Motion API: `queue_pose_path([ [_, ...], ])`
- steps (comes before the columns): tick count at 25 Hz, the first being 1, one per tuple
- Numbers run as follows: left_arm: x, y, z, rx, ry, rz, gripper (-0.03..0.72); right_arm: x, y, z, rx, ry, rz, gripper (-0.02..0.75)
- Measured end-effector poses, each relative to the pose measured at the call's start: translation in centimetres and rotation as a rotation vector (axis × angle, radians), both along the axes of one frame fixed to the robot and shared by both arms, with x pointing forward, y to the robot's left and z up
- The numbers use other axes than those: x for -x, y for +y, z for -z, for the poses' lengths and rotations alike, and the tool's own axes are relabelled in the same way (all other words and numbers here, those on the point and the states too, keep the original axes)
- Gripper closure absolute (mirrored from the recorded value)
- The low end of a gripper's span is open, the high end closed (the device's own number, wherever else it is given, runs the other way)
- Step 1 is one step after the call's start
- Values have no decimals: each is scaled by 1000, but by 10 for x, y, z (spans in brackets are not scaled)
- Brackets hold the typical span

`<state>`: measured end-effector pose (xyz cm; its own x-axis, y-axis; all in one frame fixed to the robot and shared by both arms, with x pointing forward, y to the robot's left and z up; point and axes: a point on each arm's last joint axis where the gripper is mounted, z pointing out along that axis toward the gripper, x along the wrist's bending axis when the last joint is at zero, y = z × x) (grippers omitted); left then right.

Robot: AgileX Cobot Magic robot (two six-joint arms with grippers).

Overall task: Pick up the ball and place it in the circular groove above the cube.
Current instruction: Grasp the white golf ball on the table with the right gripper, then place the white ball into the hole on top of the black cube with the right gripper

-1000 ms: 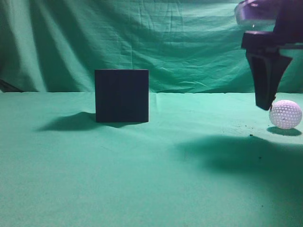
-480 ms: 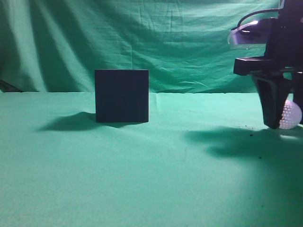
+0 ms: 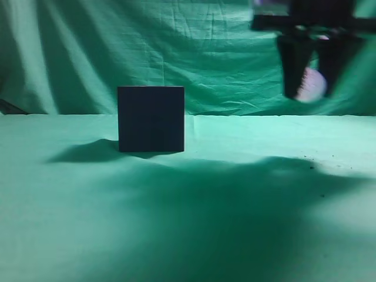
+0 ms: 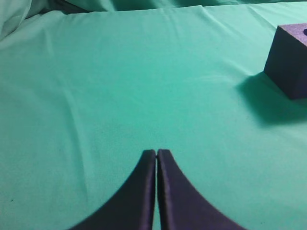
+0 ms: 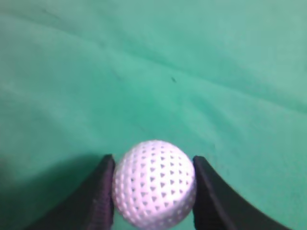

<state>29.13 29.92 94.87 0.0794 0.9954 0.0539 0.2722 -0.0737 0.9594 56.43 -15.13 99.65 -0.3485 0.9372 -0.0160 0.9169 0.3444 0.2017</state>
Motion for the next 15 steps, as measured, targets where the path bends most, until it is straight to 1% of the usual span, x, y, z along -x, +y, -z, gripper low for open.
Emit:
queue_pose_path([
  [5,0,0,0,0,0,0,688,5,63,-45,-84,-144,-155,430],
  [8,0,0,0,0,0,0,688,11,101,-60,-137,-210,-242,430],
  [10,0,0,0,0,0,0,688,12,123,-64,-163,-235,-285,430],
  [13,0,0,0,0,0,0,688,0,144,-53,-161,-220,-302,430],
  [15,0,0,0,0,0,0,688,-8,151,-42,-145,-192,-301,430],
])
